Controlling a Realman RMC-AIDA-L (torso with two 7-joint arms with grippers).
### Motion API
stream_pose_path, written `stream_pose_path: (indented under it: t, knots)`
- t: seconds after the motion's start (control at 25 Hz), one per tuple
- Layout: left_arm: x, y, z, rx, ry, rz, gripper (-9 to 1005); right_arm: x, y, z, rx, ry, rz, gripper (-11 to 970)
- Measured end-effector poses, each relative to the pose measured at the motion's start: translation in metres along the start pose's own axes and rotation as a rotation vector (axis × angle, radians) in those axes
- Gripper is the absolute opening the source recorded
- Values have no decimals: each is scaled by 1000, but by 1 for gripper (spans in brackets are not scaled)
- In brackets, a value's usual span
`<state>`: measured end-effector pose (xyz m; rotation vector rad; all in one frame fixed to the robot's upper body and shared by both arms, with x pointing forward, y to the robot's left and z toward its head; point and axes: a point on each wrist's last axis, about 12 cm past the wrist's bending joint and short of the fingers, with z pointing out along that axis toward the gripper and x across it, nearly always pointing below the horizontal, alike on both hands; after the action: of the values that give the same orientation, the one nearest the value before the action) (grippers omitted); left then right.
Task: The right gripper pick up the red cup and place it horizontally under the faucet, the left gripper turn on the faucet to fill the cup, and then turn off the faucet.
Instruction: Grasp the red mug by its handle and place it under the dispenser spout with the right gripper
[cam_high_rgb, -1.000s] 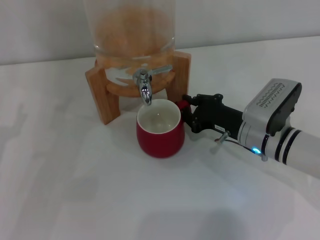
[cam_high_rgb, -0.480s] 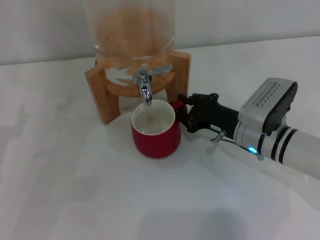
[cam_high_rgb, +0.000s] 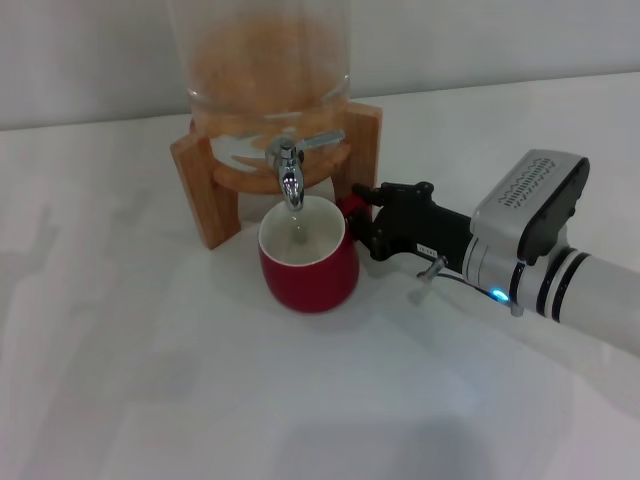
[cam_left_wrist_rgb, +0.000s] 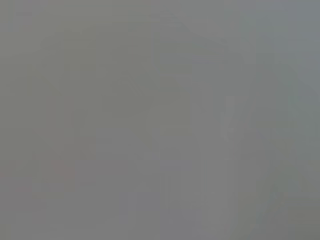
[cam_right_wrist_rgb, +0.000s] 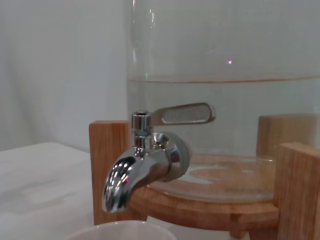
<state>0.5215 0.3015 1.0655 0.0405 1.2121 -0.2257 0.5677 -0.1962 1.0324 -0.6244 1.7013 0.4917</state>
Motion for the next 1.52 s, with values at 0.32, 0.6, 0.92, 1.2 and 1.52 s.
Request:
stream_pose_path:
  t: [0.32, 0.6, 0.92, 1.2, 1.52]
  knots:
    - [0, 0, 1, 1, -2, -1, 880, -1, -4, 0, 22, -2, 10, 230]
    - [0, -1, 2, 4, -1, -1, 880, -1, -7, -1, 32, -2, 14, 231]
    - [0, -1, 3, 5, -3, -1, 880, 0, -8, -2, 35, 4, 12, 231]
    - [0, -1, 2, 5, -2, 0, 880, 1, -7, -2, 28, 9, 8, 231]
    - [1, -2, 1, 12, 4, 1, 879, 3, -7, -2, 27, 20, 4, 232]
